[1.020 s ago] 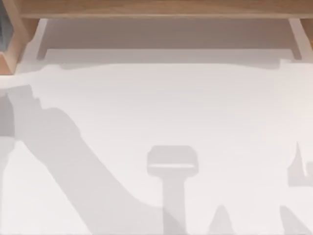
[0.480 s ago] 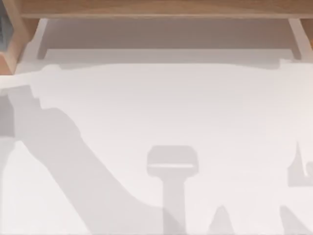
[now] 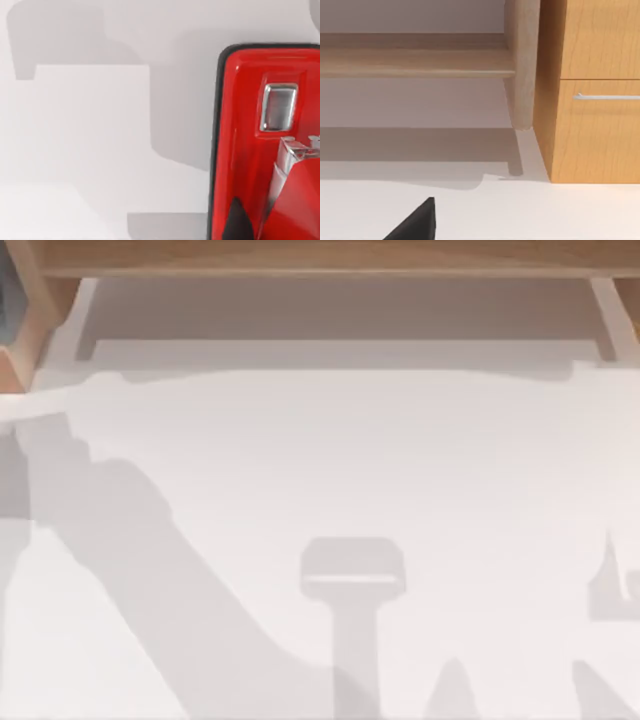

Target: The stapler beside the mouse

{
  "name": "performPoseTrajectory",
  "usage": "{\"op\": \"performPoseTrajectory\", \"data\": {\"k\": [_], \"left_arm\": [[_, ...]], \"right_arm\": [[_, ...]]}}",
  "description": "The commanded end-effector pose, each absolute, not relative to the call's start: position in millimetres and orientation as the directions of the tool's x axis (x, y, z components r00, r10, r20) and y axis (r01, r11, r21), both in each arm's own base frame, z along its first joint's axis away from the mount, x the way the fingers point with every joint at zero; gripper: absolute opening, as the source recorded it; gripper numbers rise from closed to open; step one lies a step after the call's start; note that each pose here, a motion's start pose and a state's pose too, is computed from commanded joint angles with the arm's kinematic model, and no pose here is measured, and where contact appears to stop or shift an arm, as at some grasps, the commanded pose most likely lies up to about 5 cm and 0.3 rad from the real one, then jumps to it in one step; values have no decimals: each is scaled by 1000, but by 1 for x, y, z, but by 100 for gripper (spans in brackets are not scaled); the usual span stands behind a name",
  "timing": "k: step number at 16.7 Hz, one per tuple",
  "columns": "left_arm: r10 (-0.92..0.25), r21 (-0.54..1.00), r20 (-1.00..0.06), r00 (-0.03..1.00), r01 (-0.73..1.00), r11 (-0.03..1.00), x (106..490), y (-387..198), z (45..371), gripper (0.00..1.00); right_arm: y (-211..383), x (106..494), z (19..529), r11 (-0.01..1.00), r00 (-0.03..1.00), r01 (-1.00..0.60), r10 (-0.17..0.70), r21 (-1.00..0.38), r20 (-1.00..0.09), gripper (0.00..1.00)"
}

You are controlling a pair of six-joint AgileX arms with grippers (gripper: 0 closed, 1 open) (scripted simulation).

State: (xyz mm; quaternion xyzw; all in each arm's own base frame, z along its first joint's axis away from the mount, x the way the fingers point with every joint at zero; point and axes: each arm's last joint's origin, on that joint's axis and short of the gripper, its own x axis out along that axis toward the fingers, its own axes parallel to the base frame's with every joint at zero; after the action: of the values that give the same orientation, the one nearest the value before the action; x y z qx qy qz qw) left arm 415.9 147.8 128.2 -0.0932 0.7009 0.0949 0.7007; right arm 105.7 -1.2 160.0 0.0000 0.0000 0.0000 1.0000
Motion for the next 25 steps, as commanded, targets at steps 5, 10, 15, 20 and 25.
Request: {"op": "performPoseTrajectory", "data": {"k": [5, 10, 15, 20, 25], "left_arm": [[2, 2, -1000, 1, -263, 965, 415, 147, 148, 0], [20, 10, -999, 36, -252, 968, 420, 138, 160, 0], [56, 30, -988, 146, -174, 984, 424, 56, 198, 0], [31, 15, -970, 241, -70, 997, 396, -58, 222, 0], [-21, -21, -967, 255, 2, 1000, 336, -147, 218, 0]], "right_arm": [[-1, 106, 160, 1000, 1000, 0, 0, 0, 0, 100], [-1, 106, 160, 1000, 1000, 0, 0, 0, 0, 100], [-1, 106, 160, 1000, 1000, 0, 0, 0, 0, 100], [-1, 106, 160, 1000, 1000, 0, 0, 0, 0, 100], [-1, 106, 160, 1000, 1000, 0, 0, 0, 0, 100]]}}
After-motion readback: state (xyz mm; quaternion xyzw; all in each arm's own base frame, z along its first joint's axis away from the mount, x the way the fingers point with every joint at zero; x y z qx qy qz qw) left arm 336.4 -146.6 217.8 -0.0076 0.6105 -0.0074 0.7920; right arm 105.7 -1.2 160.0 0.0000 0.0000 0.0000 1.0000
